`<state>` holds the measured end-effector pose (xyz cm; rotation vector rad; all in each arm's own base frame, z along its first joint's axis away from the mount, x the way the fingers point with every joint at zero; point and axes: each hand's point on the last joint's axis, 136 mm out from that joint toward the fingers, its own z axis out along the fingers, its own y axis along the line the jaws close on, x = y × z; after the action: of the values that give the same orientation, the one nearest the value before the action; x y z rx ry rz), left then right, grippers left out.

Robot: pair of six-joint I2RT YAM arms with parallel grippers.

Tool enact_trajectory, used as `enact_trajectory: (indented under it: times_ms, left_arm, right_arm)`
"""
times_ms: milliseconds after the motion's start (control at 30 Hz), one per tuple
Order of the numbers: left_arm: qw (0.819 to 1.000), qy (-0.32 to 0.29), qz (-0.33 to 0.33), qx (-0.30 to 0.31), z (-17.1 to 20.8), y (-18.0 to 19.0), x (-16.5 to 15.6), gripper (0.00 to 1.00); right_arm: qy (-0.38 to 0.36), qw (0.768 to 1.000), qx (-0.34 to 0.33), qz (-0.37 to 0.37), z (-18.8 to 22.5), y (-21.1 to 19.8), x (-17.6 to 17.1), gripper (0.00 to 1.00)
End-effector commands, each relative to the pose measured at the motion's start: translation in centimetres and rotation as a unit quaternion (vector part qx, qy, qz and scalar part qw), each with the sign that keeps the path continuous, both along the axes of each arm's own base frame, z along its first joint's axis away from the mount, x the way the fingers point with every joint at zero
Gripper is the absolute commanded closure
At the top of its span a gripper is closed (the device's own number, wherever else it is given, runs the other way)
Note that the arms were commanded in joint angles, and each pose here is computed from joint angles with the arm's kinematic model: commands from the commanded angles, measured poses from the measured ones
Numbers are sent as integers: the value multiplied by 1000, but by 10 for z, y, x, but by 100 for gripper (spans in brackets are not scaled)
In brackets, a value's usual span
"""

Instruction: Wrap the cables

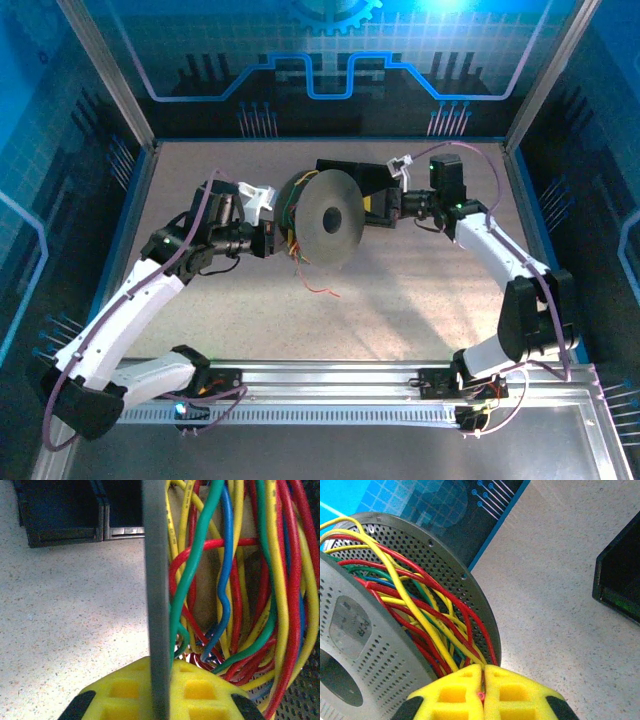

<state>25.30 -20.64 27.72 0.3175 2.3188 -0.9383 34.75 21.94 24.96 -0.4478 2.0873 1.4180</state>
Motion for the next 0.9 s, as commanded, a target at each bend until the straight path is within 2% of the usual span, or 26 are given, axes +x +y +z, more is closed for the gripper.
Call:
enact_trajectory:
  times_ms: [0,33,67,100,267,433,567,600,633,700,767,867]
  left_arm:
    - [998,-34,-37,-24,20,-17,-5,100]
    - [999,-38,-26,-20,20,-13,-4,100]
    - [999,-43,-14,-18,22,-10,-2,100]
    - [999,-44,-6,-16,23,-8,0,100]
    - [997,-54,44,-21,31,7,8,100]
    - [993,-67,99,-24,42,28,13,100]
    - [980,-98,165,-56,58,53,11,100]
    - [976,-110,178,-67,62,59,7,100]
    - [971,-121,190,-77,65,64,3,100]
    - [964,-139,210,-91,67,74,-4,100]
    - [958,-147,228,-95,65,84,-10,100]
    - [949,-158,262,-83,60,101,-15,100]
  right_arm:
    - [-46,999,13,9,33,1,-12,86]
    - [-36,999,2,-15,28,-6,-7,83]
    - [-20,999,-11,-46,21,-16,-1,75]
    - [-11,998,-20,-63,16,-22,1,73]
    - [24,995,-23,-90,1,-35,-5,56]
    - [23,991,-40,-122,-7,-48,-23,37]
    - [-19,995,-39,-91,1,-36,-60,28]
    - [-49,995,-35,-75,8,-27,-75,24]
    - [-83,994,-32,-57,14,-18,-91,20]
    - [-143,989,-33,-31,22,-1,-119,1]
    - [-194,980,-34,-8,27,12,-144,0]
    - [-217,975,-51,-2,23,20,-157,0]
